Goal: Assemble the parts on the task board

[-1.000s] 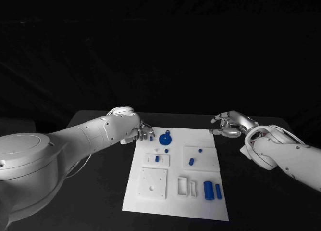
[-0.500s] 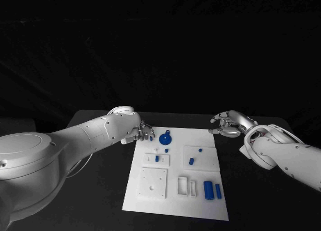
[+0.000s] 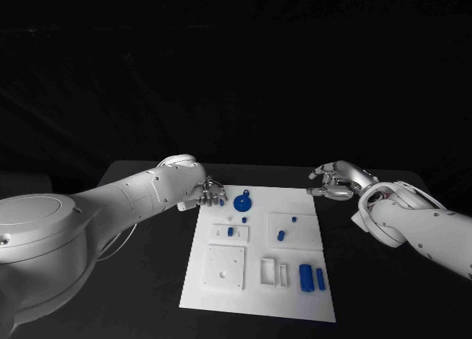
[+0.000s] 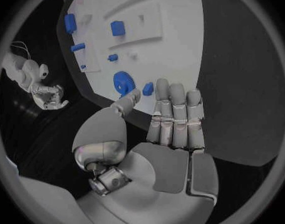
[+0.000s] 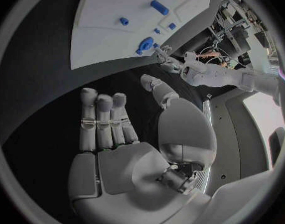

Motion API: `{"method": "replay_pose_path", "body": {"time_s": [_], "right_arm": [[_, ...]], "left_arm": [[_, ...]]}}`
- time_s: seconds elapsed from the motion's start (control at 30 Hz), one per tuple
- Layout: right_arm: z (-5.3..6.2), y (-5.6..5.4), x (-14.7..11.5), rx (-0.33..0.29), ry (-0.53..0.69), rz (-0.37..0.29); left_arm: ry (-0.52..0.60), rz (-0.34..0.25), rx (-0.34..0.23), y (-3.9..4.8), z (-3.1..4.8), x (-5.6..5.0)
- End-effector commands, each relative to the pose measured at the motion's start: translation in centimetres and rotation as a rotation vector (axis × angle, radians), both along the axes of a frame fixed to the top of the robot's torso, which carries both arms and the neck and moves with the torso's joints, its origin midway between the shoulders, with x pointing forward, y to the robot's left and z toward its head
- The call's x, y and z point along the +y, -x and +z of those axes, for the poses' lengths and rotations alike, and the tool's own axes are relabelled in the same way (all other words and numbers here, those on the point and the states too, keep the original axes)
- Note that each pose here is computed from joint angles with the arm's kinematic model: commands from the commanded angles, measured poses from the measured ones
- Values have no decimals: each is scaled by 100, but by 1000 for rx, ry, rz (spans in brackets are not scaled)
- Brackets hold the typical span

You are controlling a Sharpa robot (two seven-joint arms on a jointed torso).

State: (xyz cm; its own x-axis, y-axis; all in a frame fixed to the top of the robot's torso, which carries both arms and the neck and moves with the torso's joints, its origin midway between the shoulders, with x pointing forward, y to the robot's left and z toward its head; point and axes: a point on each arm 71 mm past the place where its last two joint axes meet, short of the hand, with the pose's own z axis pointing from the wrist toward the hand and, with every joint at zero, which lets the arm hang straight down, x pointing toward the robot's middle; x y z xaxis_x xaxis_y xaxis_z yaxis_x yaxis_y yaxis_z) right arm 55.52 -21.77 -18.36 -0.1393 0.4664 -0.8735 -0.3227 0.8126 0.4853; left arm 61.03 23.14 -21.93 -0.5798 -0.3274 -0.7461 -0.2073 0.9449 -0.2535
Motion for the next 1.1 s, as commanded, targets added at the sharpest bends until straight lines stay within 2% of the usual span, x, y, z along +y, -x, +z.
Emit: {"method": "replay_pose_path", "body": {"time_s": [0.03, 0.5, 0.77, 1.1], "right_arm": [[0, 5, 18, -2, 1, 11], [0, 9, 25, -1, 0, 13], [1, 11, 12, 0, 1, 12], [0, 13, 9, 2, 2, 13]], "left_arm": [[32, -20, 17, 8, -14, -52], [43, -19, 26, 11, -52, -67], [39, -11, 26, 6, -52, -35], [62, -17, 34, 7, -55, -53]]}}
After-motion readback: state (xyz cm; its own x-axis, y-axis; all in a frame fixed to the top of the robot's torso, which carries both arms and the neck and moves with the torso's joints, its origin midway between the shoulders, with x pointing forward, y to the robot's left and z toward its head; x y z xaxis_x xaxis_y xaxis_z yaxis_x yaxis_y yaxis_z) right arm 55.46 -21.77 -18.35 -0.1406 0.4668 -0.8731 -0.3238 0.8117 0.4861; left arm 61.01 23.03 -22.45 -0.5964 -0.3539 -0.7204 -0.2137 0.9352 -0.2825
